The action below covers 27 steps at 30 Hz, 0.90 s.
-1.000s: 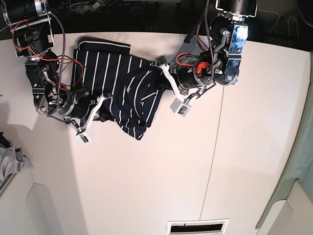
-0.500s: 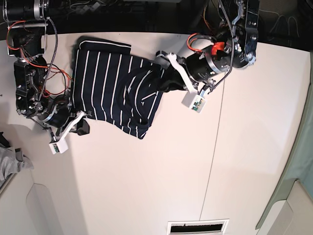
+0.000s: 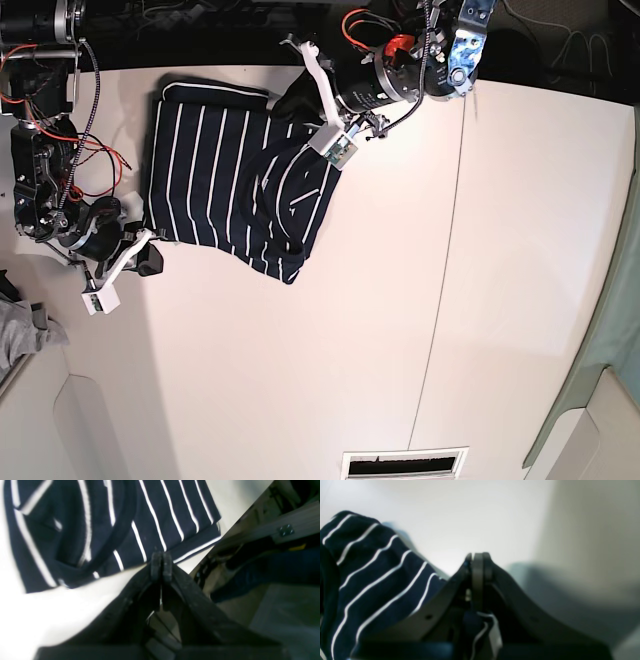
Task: Layout the t-shirt on the table in an organized manner, then fold the t-shirt properly
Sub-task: 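Release the right gripper and grasp the folded bundle edge with the left gripper, then grasp the bundle with both grippers and rotate it square on the table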
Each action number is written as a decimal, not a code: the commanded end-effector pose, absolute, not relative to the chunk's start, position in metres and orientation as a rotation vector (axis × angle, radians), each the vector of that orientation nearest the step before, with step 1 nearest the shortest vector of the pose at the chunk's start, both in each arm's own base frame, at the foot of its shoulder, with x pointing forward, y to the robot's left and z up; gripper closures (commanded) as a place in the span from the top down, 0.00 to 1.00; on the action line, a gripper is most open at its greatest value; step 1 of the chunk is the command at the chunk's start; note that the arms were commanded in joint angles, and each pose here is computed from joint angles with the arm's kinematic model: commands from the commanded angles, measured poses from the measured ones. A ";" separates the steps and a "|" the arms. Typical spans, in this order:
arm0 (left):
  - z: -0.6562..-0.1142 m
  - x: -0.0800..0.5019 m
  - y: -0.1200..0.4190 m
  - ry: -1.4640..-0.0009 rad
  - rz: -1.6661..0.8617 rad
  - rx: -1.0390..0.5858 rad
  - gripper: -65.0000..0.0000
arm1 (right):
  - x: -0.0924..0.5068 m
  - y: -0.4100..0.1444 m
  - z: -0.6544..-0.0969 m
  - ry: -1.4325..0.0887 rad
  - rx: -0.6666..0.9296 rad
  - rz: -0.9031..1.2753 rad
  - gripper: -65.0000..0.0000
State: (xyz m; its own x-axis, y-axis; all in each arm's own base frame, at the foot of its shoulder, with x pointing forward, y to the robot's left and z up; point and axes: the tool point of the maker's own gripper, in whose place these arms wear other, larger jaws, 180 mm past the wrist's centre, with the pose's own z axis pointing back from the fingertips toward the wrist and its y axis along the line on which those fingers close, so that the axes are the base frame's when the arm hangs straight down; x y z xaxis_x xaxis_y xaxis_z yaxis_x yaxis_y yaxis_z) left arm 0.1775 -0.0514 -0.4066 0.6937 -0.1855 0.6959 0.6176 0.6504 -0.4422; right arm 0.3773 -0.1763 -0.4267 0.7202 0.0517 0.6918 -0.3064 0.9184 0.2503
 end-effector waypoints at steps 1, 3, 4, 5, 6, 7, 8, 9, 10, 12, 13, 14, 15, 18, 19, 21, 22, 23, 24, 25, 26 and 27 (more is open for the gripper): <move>-0.399 0.188 -0.056 -0.696 -0.493 -0.754 0.00 | 0.393 -0.179 -0.407 -0.809 0.366 0.209 0.00; -0.408 0.194 -0.056 -0.678 -0.488 -0.750 0.00 | 0.389 -0.178 -0.410 -0.796 0.370 0.207 0.00; -0.411 0.198 -0.055 -0.673 -0.483 -0.746 0.00 | 0.387 -0.178 -0.413 -0.789 0.371 0.205 0.00; -0.415 0.203 -0.054 -0.671 -0.476 -0.740 0.00 | 0.384 -0.178 -0.415 -0.783 0.371 0.205 0.00; -0.417 0.209 -0.053 -0.672 -0.467 -0.734 0.00 | 0.381 -0.178 -0.418 -0.775 0.372 0.202 0.00; -0.420 0.214 -0.052 -0.673 -0.463 -0.731 0.00 | 0.377 -0.178 -0.421 -0.768 0.373 0.201 0.00; -0.422 0.220 -0.051 -0.673 -0.462 -0.726 0.00 | 0.374 -0.178 -0.425 -0.758 0.373 0.199 0.00; -0.423 0.227 -0.049 -0.675 -0.462 -0.720 0.00 | 0.371 -0.178 -0.427 -0.752 0.376 0.196 0.00; -0.424 0.233 -0.048 -0.676 -0.461 -0.715 0.00 | 0.367 -0.178 -0.430 -0.742 0.379 0.193 0.00; -0.426 0.248 -0.042 -0.684 -0.451 -0.699 0.00 | 0.360 -0.177 -0.435 -0.730 0.390 0.183 0.00; -0.426 0.256 -0.038 -0.689 -0.444 -0.691 0.00 | 0.357 -0.177 -0.437 -0.723 0.390 0.182 0.00; -0.427 0.264 -0.034 -0.694 -0.434 -0.682 0.00 | 0.354 -0.177 -0.440 -0.715 0.390 0.181 0.00; -0.427 0.272 -0.029 -0.700 -0.422 -0.672 0.00 | 0.350 -0.177 -0.443 -0.707 0.390 0.179 0.00; -0.429 0.296 -0.010 -0.715 -0.372 -0.641 0.00 | 0.343 -0.176 -0.448 -0.693 0.396 0.173 0.00; -0.430 0.304 -0.004 -0.718 -0.355 -0.632 0.00 | 0.341 -0.175 -0.449 -0.692 0.405 0.165 0.00; -0.433 0.315 0.008 -0.713 -0.336 -0.612 0.00 | 0.338 -0.172 -0.450 -0.691 0.432 0.143 0.00; -0.436 0.319 0.014 -0.707 -0.333 -0.602 0.00 | 0.337 -0.171 -0.450 -0.690 0.446 0.134 0.00; -0.439 0.322 0.020 -0.699 -0.333 -0.591 0.00 | 0.335 -0.169 -0.450 -0.686 0.457 0.129 0.00; -0.442 0.325 0.025 -0.691 -0.333 -0.580 0.00 | 0.334 -0.167 -0.452 -0.674 0.461 0.130 0.00; -0.444 0.328 0.030 -0.684 -0.332 -0.570 0.00 | 0.332 -0.164 -0.454 -0.659 0.466 0.132 0.00; -0.447 0.330 0.035 -0.676 -0.331 -0.561 0.00 | 0.331 -0.161 -0.454 -0.652 0.472 0.131 0.00; -0.448 0.331 0.039 -0.669 -0.331 -0.553 0.00 | 0.330 -0.159 -0.455 -0.648 0.479 0.129 0.00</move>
